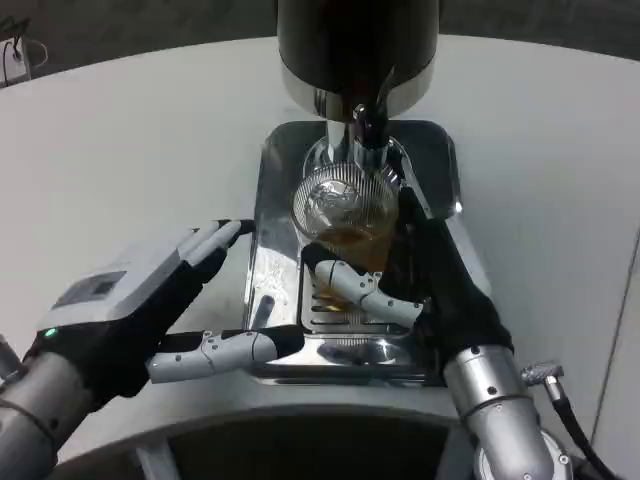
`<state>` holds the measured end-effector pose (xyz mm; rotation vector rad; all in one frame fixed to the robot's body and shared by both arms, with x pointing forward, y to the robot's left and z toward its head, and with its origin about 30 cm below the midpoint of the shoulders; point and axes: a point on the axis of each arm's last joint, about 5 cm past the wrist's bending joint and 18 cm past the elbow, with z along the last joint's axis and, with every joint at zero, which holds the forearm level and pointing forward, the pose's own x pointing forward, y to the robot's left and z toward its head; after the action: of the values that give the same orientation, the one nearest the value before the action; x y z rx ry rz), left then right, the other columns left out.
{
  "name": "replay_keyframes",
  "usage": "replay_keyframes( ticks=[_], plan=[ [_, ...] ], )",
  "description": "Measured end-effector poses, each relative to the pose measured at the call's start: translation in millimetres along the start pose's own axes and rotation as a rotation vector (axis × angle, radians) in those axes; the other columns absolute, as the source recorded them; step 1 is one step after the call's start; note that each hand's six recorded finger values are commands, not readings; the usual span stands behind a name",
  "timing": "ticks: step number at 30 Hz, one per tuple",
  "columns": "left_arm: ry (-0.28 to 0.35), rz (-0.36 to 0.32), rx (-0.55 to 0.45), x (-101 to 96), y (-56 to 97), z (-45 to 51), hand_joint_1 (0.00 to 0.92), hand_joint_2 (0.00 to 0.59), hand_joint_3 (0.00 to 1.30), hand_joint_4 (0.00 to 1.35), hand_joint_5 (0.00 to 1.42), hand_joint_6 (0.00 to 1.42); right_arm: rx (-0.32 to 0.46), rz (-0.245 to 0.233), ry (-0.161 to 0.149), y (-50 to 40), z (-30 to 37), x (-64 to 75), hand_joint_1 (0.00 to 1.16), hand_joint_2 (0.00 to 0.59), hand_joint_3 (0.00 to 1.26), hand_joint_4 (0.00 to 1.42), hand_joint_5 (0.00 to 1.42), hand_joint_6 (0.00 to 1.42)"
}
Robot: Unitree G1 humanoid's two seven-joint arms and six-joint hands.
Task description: Grasp the cup under the faucet to collect the drink, then remove the cup.
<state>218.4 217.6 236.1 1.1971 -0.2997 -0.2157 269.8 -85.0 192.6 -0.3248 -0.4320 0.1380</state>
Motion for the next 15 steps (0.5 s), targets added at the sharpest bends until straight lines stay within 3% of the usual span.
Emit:
replay_keyframes(
  ticks=[9,15],
  plan=[
    [0.004,-0.010,-0.002,0.0,0.0,-0.2,0.000,0.016,0.05,0.00,0.00,0.16,-0.009,-0.011,-0.008,8.6,1.9,-0.5,0.76,0.229,0.00,0.06,0.15,0.09],
    [0.001,-0.015,0.006,-0.7,1.5,0.5,0.000,0.016,0.05,0.00,0.00,0.16,-0.005,-0.049,-0.005,18.1,3.6,-0.6,0.76,0.229,0.00,0.05,0.15,0.08]
  ],
)
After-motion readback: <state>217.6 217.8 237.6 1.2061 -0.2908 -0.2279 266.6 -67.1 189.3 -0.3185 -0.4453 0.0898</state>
